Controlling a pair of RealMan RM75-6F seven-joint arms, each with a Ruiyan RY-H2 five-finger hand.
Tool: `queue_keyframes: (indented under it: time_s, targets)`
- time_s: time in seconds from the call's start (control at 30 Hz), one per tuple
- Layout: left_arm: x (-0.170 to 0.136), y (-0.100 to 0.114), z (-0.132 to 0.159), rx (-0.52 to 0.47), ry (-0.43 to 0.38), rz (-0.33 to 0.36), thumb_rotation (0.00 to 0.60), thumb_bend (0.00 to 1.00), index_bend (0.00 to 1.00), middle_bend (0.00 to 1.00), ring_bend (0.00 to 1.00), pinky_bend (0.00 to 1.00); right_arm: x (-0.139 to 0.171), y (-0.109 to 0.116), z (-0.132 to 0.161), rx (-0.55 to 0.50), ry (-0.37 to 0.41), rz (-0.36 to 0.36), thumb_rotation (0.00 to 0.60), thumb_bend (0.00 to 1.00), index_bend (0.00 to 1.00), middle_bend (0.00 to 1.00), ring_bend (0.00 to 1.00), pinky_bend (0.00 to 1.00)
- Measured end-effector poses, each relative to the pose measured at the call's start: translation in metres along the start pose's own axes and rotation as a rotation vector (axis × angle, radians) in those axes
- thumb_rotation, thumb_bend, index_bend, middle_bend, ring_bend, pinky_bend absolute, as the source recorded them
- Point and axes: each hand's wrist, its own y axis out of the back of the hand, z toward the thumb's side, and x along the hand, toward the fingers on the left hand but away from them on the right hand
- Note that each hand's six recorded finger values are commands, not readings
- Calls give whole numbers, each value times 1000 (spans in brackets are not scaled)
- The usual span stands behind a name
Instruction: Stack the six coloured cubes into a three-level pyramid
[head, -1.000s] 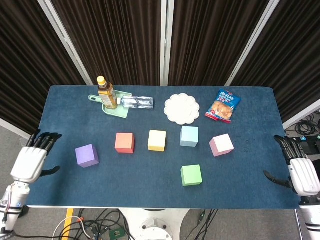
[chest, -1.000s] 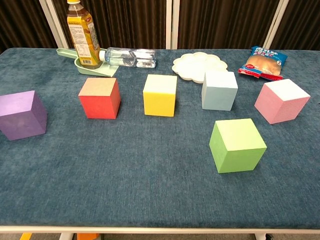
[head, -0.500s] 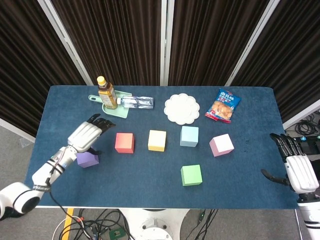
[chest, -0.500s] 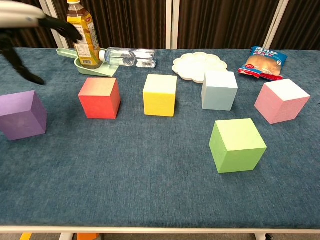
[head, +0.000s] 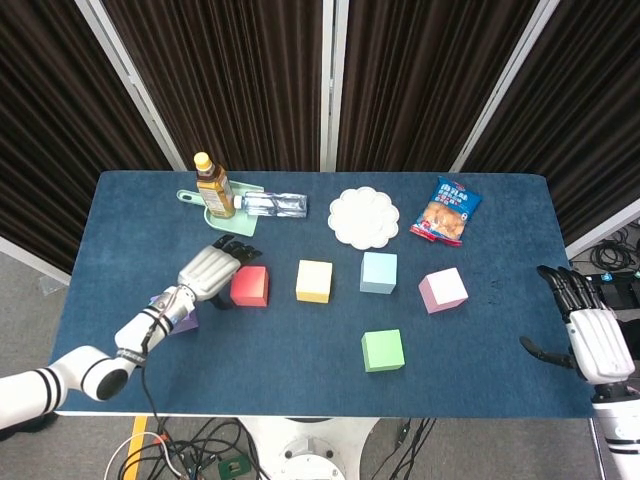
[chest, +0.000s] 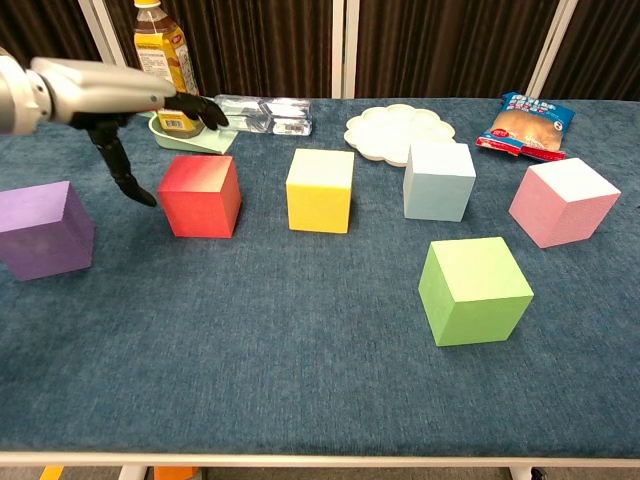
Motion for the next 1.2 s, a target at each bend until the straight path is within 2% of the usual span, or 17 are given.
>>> queue_keyframes:
  time_s: [0.17, 0.53, 0.63, 0.9, 1.2]
  targets:
    - [10, -9, 3, 17, 17, 3, 600, 0, 124, 149, 93, 43, 1, -1, -1, -5, 0, -1, 600, 116, 0, 83, 0, 0]
    - [21, -20, 10, -12, 27, 0, 600, 0, 189, 243, 132, 45, 4, -2, -6, -15, -9, -4, 600, 117, 0, 83, 0, 0]
    - [24, -21, 11, -14, 29, 4, 600, 0, 228, 261, 143, 45, 4, -2, -7, -16, -11, -5, 600, 117, 0, 83, 0, 0]
    - [30, -24, 13, -32, 32, 13, 600, 1, 363, 407, 236, 46, 5, -3, -10, -24, -15, -2, 600, 117, 0, 84, 0, 0]
    - [32, -20, 26, -44, 20, 29, 600, 1, 368, 415, 238, 46, 4, -3, -9, -25, -13, -2, 600, 118, 0, 84, 0, 0]
